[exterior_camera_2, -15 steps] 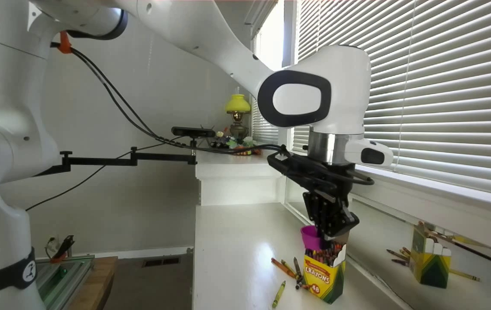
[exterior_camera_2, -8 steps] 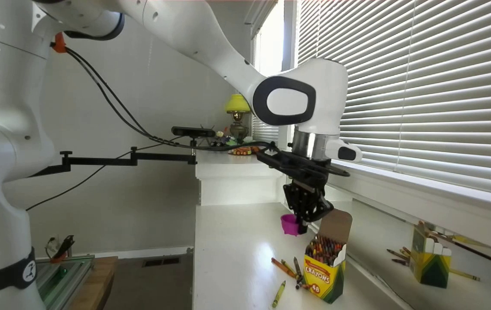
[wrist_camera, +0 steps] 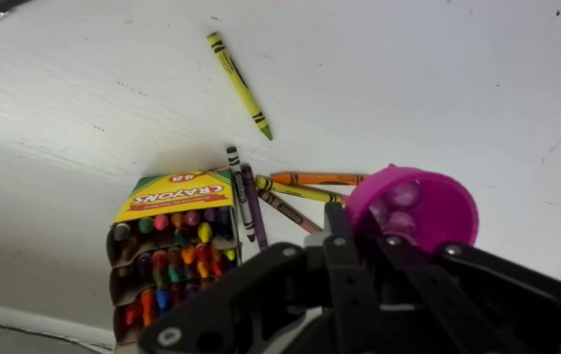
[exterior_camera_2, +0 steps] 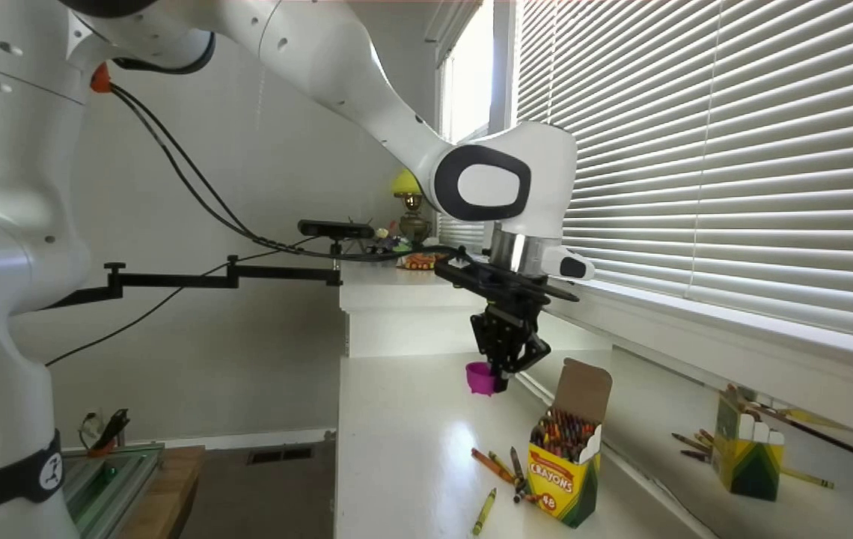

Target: Move the pink bowl to the left side of the crayon box

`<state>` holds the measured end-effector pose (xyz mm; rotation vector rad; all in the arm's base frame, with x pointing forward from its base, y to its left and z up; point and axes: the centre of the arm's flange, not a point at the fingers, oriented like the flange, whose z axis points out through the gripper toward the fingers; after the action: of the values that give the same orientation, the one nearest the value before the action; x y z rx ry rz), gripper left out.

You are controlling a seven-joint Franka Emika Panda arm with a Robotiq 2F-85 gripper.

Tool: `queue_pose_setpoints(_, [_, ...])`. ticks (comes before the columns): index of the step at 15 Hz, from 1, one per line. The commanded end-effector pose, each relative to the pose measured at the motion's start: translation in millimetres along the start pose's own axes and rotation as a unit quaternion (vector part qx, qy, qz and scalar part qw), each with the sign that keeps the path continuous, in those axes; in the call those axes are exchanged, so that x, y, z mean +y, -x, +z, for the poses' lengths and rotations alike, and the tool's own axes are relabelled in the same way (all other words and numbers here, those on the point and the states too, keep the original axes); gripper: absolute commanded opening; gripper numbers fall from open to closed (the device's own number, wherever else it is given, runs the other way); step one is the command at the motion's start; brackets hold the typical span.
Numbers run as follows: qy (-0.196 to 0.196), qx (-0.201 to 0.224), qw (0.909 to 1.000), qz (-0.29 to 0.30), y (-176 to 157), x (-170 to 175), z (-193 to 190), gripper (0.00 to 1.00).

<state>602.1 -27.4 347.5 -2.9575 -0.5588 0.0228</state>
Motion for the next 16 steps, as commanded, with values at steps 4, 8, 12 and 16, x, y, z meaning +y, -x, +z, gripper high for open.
queue_pose_setpoints(4, [0.033,-0.01,0.9985,-0.043,-23.9,-28.3,23.0,0.02])
queue_pose_setpoints(8, [0.055,-0.008,0.996,-0.07,-43.6,-43.7,43.2,0.02])
queue_pose_setpoints(12, [0.063,0.004,0.9949,-0.078,-61.5,-50.8,61.8,0.02])
queue_pose_setpoints(16, [0.064,0.014,0.9946,-0.081,-75.4,-52.9,78.0,0.02])
